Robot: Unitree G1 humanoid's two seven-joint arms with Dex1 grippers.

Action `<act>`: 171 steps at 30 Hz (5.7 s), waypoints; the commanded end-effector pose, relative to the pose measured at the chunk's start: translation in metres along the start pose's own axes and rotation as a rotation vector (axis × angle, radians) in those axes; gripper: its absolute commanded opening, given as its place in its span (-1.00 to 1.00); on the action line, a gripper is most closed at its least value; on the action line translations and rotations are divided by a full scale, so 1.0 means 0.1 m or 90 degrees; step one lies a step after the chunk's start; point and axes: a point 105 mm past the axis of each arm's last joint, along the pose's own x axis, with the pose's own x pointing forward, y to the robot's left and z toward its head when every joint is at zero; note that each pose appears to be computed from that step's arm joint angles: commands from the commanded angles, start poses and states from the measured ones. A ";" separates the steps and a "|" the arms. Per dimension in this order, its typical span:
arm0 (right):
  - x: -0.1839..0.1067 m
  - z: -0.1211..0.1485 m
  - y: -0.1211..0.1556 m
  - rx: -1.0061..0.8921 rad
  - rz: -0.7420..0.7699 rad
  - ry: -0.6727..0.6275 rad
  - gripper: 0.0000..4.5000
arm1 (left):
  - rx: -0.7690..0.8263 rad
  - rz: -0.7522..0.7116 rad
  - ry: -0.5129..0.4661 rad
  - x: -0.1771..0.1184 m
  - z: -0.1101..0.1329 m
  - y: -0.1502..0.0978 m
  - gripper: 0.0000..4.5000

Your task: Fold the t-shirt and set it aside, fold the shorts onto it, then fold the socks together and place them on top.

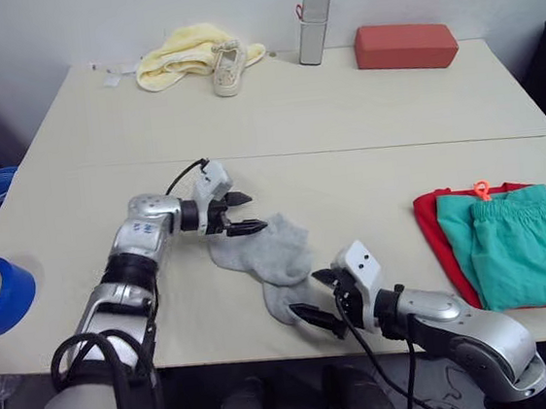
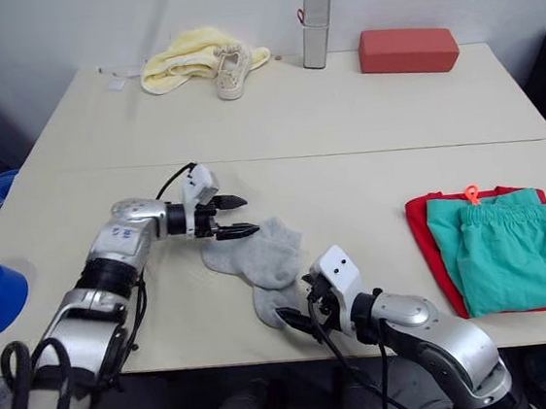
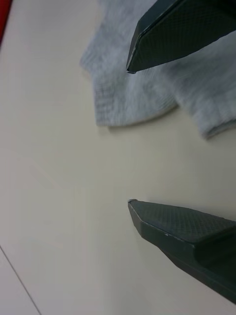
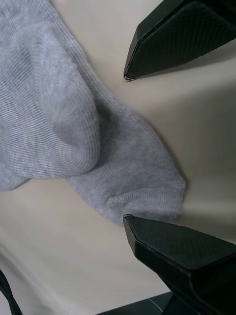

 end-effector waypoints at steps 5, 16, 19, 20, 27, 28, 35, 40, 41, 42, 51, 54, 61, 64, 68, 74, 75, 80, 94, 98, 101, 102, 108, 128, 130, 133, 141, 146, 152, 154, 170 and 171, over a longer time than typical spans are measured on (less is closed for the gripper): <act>0.00 -0.17 0.00 0.008 -0.019 0.065 1.00 | 0.007 -0.026 0.051 0.24 -0.01 -0.05 0.91; 0.05 -0.24 0.04 0.006 -0.009 0.103 -0.37 | 0.029 -0.087 0.067 0.34 -0.09 -0.21 -0.34; 0.04 -0.26 0.03 0.001 -0.008 0.110 -0.83 | 0.032 -0.104 0.073 0.35 -0.14 -0.26 -0.78; 0.03 -0.26 0.02 0.001 -0.008 0.111 -0.99 | 0.028 -0.107 0.077 0.34 -0.18 -0.28 -0.91; -0.01 -0.25 -0.07 -0.021 -0.011 0.113 -1.00 | -0.007 -0.078 0.073 0.22 -0.32 -0.25 -0.99; -0.02 -0.23 -0.10 -0.028 -0.015 0.113 -1.00 | -0.013 -0.066 0.069 0.19 -0.32 -0.23 -0.99; -0.08 -0.05 -0.45 -0.083 -0.045 0.105 -1.00 | -0.043 0.047 0.041 -0.15 -0.31 -0.21 -0.99; -0.02 0.06 -0.62 -0.105 -0.048 0.103 -1.00 | -0.090 0.121 0.024 -0.36 -0.35 -0.38 -0.99; -0.01 0.07 -0.65 -0.110 -0.053 0.101 -1.00 | -0.098 0.130 0.020 -0.39 -0.34 -0.41 -0.99; 0.01 0.09 -0.68 -0.114 -0.059 0.100 -1.00 | -0.108 0.142 0.013 -0.42 -0.34 -0.44 -0.99; 0.11 0.26 -0.77 -0.135 -0.065 0.046 -0.81 | -0.199 0.255 -0.047 -0.64 -0.34 -0.62 -1.00; -0.03 0.35 -0.79 -0.136 -0.044 0.015 -0.41 | -0.200 0.262 -0.046 -0.72 -0.39 -0.65 -0.90; -0.46 0.27 -0.74 -0.004 0.045 0.034 0.68 | -0.129 0.217 -0.045 -0.91 -0.35 -0.59 0.00; -0.55 0.05 -0.63 0.099 0.071 0.103 0.99 | -0.086 0.119 -0.031 -0.96 -0.30 -0.64 0.16; -0.42 0.02 -0.57 0.130 0.055 0.098 0.99 | -0.057 0.089 0.002 -0.92 -0.30 -0.51 0.16; -0.17 0.02 -0.49 0.098 0.018 0.085 0.99 | -0.012 0.051 0.034 -0.71 -0.30 -0.34 0.16; -0.16 0.02 -0.48 0.098 0.018 0.085 0.99 | -0.008 0.043 0.036 -0.69 -0.30 -0.34 0.16; -0.09 -0.03 -0.44 0.057 0.000 0.102 1.00 | -0.002 -0.006 0.066 -0.60 -0.33 -0.36 -0.02; 0.02 0.08 -0.43 -0.047 0.013 0.068 -1.00 | -0.050 -0.004 0.066 -0.62 -0.48 -0.50 -1.00; -0.02 0.17 -0.60 -0.077 -0.014 0.057 -1.00 | -0.077 0.015 0.053 -0.66 -0.52 -0.61 -1.00; -0.04 0.23 -0.75 -0.102 -0.030 0.058 -1.00 | -0.106 0.061 0.031 -0.68 -0.52 -0.67 -1.00; -0.05 0.25 -0.79 -0.108 -0.031 0.059 -1.00 | -0.115 0.082 0.022 -0.68 -0.51 -0.69 -1.00; 0.00 0.32 -0.90 -0.124 -0.016 0.073 -1.00 | -0.158 0.183 -0.021 -0.70 -0.47 -0.74 -1.00; -0.58 0.61 -0.81 -0.126 0.190 0.047 1.00 | -0.320 0.154 -0.037 -1.44 -0.51 -1.10 0.87; -0.53 0.67 -0.76 -0.107 0.216 0.058 1.00 | -0.375 0.103 -0.035 -1.41 -0.53 -1.28 0.99; -0.40 0.73 -0.65 -0.093 0.254 0.084 1.00 | -0.448 0.062 -0.048 -1.26 -0.56 -1.45 0.99; 0.00 0.77 -0.64 -0.126 0.222 0.124 1.00 | -0.480 0.129 -0.002 -0.93 -0.73 -1.50 0.99; 0.18 0.81 -0.58 -0.127 0.229 0.116 1.00 | -0.486 0.127 -0.013 -0.81 -0.71 -1.54 0.99; 0.33 0.90 -0.50 -0.140 0.245 0.099 1.00 | -0.491 0.118 0.046 -0.76 -0.81 -1.62 0.99; 0.38 0.92 -0.48 -0.143 0.247 0.093 1.00 | -0.489 0.117 0.068 -0.75 -0.84 -1.63 0.91; 0.46 1.03 -0.38 -0.160 0.262 0.012 -0.88 | -0.462 0.096 0.086 -0.67 -0.85 -1.64 -1.00; 0.45 1.05 -0.36 -0.162 0.267 -0.002 -0.98 | -0.456 0.096 0.081 -0.68 -0.84 -1.64 -1.00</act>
